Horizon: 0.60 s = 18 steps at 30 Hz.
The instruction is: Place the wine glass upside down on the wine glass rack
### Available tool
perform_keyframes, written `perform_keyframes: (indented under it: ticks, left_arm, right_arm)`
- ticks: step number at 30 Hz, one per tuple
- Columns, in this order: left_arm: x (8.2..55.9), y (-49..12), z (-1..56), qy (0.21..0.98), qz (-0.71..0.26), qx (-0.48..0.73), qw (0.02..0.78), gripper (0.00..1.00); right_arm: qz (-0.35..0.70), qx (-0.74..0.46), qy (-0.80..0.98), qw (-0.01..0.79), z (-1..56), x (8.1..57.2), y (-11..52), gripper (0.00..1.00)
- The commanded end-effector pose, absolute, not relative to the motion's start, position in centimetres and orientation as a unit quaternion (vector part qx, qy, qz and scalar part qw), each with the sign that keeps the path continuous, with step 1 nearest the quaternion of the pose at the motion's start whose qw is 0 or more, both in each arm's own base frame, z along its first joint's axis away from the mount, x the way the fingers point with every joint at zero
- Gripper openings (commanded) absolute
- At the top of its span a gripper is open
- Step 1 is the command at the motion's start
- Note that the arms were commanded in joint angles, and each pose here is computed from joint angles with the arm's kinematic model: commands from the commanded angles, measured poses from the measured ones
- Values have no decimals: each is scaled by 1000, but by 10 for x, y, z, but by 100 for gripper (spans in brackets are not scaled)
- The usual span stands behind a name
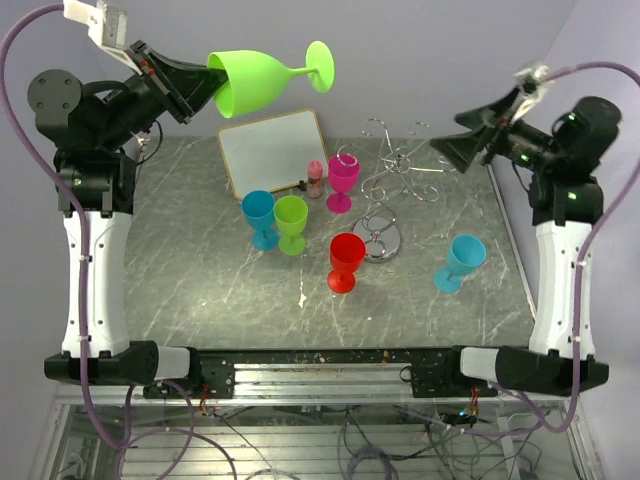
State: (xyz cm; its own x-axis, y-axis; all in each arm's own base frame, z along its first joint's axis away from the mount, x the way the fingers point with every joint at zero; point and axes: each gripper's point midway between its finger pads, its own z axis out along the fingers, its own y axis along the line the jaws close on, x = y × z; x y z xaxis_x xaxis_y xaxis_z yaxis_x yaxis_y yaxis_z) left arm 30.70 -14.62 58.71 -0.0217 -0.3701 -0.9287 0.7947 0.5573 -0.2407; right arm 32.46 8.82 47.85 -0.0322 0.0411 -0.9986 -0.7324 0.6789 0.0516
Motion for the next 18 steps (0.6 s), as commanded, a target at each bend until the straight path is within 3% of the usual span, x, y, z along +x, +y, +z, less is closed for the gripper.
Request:
perform_keyframes:
  ticks: [1, 6, 18]
  left_arm:
    - [294, -168, 611, 532, -461, 211, 678, 7]
    - [310, -191, 597, 547, -463, 224, 660, 7]
    - [339, -209, 571, 564, -444, 228, 658, 7]
  right_arm:
    - [321, -307, 622, 644, 497, 333, 128, 90]
    - [330, -339, 600, 645, 501, 347, 161, 86]
    - [356, -379, 576, 631, 502, 363, 243, 88]
